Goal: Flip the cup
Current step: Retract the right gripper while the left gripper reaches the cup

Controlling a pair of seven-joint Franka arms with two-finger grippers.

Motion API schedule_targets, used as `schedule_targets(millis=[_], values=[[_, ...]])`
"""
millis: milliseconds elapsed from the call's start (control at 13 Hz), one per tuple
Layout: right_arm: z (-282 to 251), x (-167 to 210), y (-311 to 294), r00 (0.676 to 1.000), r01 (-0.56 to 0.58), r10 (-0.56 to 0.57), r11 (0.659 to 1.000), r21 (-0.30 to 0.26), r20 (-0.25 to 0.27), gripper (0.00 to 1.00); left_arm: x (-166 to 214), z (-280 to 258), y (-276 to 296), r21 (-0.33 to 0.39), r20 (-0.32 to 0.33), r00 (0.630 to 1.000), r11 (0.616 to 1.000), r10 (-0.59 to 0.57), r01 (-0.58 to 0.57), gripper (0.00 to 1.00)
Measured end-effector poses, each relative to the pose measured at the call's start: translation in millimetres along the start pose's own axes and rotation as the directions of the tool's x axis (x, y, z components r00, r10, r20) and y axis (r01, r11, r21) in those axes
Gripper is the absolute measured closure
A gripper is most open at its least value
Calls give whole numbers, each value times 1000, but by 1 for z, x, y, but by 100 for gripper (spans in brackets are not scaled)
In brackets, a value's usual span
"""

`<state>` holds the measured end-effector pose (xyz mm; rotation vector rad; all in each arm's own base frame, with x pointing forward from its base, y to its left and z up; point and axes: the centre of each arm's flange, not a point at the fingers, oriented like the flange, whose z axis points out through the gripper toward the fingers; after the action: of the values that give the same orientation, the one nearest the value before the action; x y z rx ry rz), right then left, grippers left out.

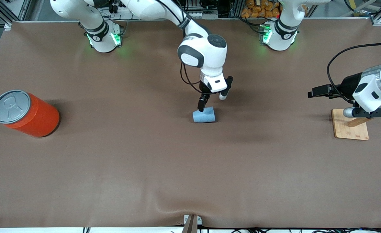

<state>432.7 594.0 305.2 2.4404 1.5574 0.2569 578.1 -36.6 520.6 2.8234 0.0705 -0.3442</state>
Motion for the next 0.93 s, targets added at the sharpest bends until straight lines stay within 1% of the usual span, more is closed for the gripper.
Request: schedule_targets(millis=[154,309,386,540,695,849,926], values=[[-23,-12,37,997,-77,76,997,23,32,0,8,13,4,-70,19,1000,998,-6,7,0],[-47,-32,83,982,-175,170,982,68,79,0,19,33,6,-143,22,999,989,-23,26,0],[-60,-45,107,972,-219,211,972,80,101,0,25,45,7,-182,22,999,982,-38,41,0],[-85,-70,146,953,-280,267,956,82,143,0,33,74,6,-266,32,997,960,-77,83,0],[-108,-93,179,933,-334,319,940,73,170,0,36,102,7,-342,52,993,933,-105,117,0],[-129,-130,226,896,-413,396,909,53,203,0,37,129,14,-407,58,990,903,-126,138,0],[-140,-153,252,869,-462,441,886,45,224,0,38,145,20,-437,42,990,889,-134,139,0]])
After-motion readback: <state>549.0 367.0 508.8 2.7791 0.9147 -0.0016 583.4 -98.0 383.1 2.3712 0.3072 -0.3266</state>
